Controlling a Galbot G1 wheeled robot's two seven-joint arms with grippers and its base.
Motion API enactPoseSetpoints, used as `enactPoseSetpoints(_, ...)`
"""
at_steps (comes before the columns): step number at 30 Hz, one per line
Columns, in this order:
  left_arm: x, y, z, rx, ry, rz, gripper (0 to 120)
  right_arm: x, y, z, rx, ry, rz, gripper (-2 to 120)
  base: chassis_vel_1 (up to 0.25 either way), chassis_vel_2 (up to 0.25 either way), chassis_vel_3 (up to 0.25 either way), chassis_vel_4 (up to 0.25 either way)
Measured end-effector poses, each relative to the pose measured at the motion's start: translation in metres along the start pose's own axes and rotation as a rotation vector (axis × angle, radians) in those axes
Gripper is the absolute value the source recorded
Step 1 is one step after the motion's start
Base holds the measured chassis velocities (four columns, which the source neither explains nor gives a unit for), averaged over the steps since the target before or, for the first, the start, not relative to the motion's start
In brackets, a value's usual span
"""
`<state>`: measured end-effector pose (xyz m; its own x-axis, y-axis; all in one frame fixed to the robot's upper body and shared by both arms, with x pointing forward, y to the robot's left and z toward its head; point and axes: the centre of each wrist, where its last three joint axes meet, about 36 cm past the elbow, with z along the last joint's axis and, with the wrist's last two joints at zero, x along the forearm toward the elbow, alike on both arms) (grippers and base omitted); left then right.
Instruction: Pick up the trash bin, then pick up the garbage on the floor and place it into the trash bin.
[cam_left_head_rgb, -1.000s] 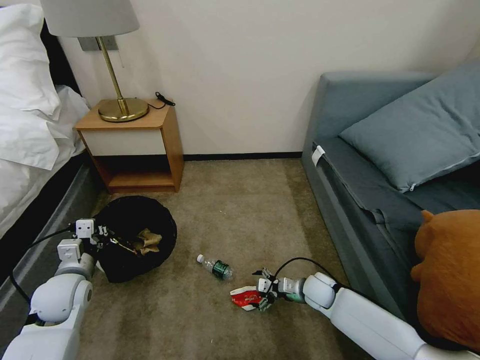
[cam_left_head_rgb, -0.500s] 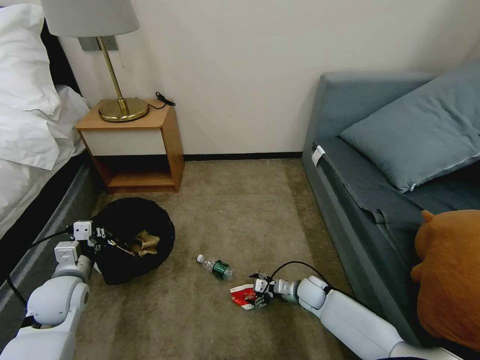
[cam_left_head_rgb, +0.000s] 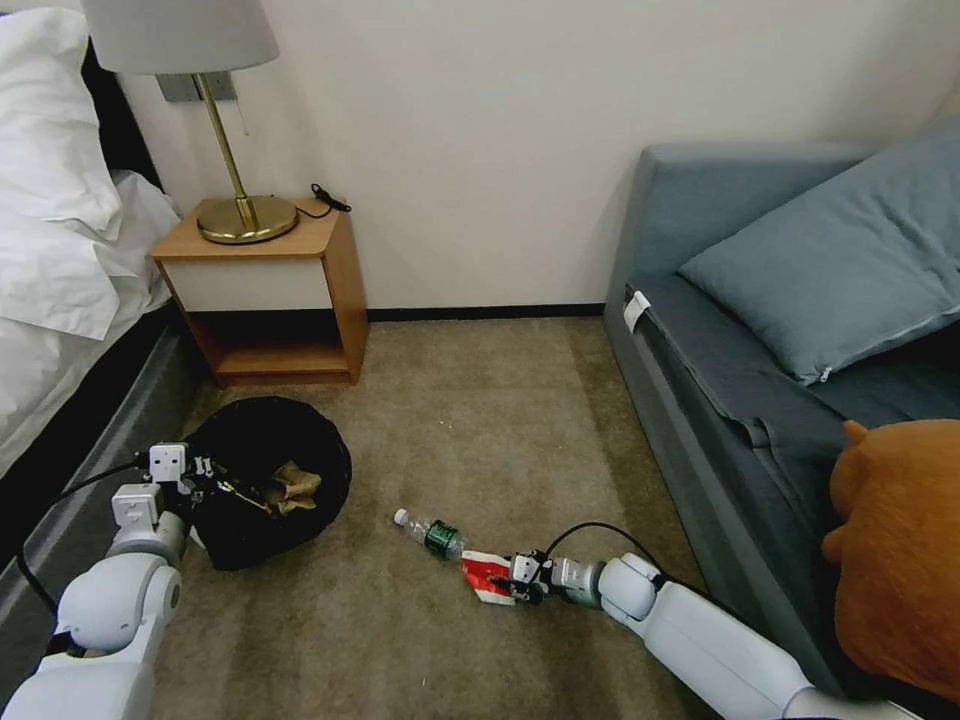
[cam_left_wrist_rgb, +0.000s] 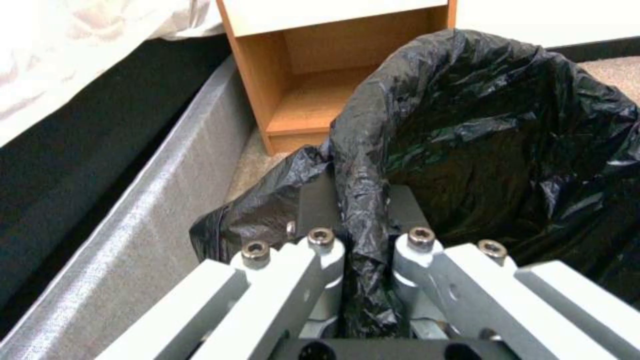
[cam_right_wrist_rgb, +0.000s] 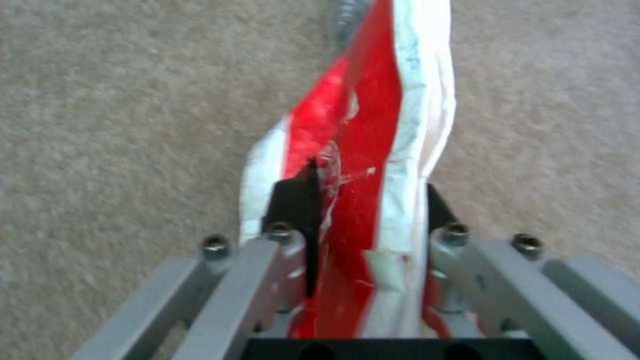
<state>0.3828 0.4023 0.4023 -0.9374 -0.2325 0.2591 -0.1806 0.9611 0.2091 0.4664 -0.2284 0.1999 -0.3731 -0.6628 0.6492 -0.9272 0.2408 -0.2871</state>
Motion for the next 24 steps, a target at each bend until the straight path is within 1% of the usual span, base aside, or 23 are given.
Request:
enactPoseSetpoints(1,0.000,0.000,0.000,0.000,0.000,0.000,4,0.004,-0.003,-0.001,-0.001,-0.006,0.012,10,0.000,0.000,0.000,0.000)
enactPoseSetpoints(2,0.000,0.000,0.000,0.000,0.000,0.000,4,0.004,-0.003,-0.001,-0.001,-0.006,0.012,10,0.000,0.000,0.000,0.000)
enactPoseSetpoints(4,0.000,-0.001,-0.001,-0.001,-0.002,0.002,4,0.012,-0.011,-0.003,0.002,-0.017,0.037,1,0.000,0.000,0.000,0.000)
enactPoseSetpoints(7,0.001,-0.002,-0.001,-0.002,-0.003,0.004,4,0.017,-0.017,-0.006,0.004,-0.025,0.053,0,0.000,0.000,0.000,0.000)
enactPoseSetpoints(10,0.003,-0.003,0.000,-0.006,-0.001,0.008,4,0.035,-0.040,-0.019,0.012,-0.052,0.111,0,0.000,0.000,0.000,0.000)
enactPoseSetpoints(11,0.003,-0.003,0.000,-0.006,-0.001,0.008,4,0.035,-0.040,-0.019,0.012,-0.052,0.111,0,0.000,0.000,0.000,0.000)
enactPoseSetpoints(13,0.004,-0.003,0.001,-0.011,0.000,0.012,4,0.048,-0.058,-0.030,0.024,-0.072,0.146,0,0.000,0.000,0.000,0.000)
enactPoseSetpoints(14,0.004,-0.003,0.001,-0.011,0.000,0.012,4,0.048,-0.058,-0.030,0.024,-0.072,0.146,0,0.000,0.000,0.000,0.000)
enactPoseSetpoints(17,0.005,-0.005,-0.003,-0.016,-0.010,0.018,4,0.068,-0.090,-0.062,0.064,-0.129,0.207,0,0.000,0.000,0.000,0.000)
enactPoseSetpoints(18,0.005,-0.005,-0.003,-0.016,-0.010,0.018,4,0.068,-0.090,-0.062,0.064,-0.129,0.207,0,0.000,0.000,0.000,0.000)
enactPoseSetpoints(20,0.006,-0.005,-0.006,-0.018,-0.018,0.021,4,0.081,-0.112,-0.088,0.093,-0.172,0.245,0,0.000,0.000,0.000,0.000)
enactPoseSetpoints(21,0.006,-0.005,-0.006,-0.018,-0.018,0.021,4,0.081,-0.112,-0.088,0.093,-0.172,0.245,0,0.000,0.000,0.000,0.000)
enactPoseSetpoints(23,0.006,-0.006,-0.006,-0.019,-0.018,0.024,4,0.095,-0.132,-0.113,0.117,-0.205,0.268,0,0.000,0.000,0.000,0.000)
enactPoseSetpoints(24,0.006,-0.006,-0.006,-0.019,-0.018,0.024,4,0.095,-0.132,-0.113,0.117,-0.205,0.268,0,0.000,0.000,0.000,0.000)
